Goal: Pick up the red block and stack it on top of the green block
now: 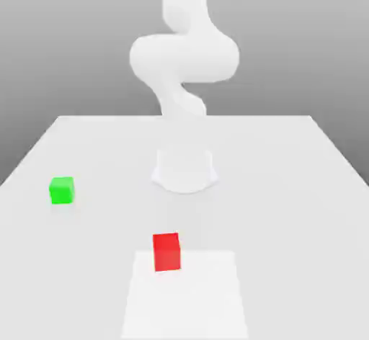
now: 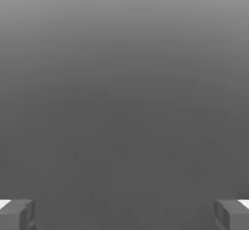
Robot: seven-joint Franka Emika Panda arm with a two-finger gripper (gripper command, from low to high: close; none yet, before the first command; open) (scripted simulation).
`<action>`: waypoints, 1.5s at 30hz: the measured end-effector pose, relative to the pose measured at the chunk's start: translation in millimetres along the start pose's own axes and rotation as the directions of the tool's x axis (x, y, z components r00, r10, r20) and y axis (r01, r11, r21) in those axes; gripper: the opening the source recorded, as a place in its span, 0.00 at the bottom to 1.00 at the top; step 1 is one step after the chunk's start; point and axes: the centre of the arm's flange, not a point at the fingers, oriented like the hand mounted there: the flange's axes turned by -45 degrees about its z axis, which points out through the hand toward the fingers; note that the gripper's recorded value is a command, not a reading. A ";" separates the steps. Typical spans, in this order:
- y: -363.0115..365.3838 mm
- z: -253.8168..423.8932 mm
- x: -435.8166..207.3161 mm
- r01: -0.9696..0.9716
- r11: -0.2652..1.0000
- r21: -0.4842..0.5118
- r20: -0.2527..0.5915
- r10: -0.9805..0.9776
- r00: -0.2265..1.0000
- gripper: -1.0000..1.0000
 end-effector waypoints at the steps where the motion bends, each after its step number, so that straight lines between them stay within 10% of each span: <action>1: 4.3 25.7 -8.2 0.003 1.000 0.003 0.037 -0.003 0.999 0.50; 18: 31.6 315.9 -318.8 0.104 0.992 0.067 0.636 -0.123 0.762 0.50; 25: 32.6 354.6 -365.3 0.108 0.991 0.072 0.657 -0.129 0.743 0.50; 26: 32.3 358.8 -370.5 0.107 0.992 0.073 0.657 -0.129 0.743 0.00; 45: 59.2 304.6 -328.7 0.046 0.999 0.020 0.659 -0.047 0.750 0.00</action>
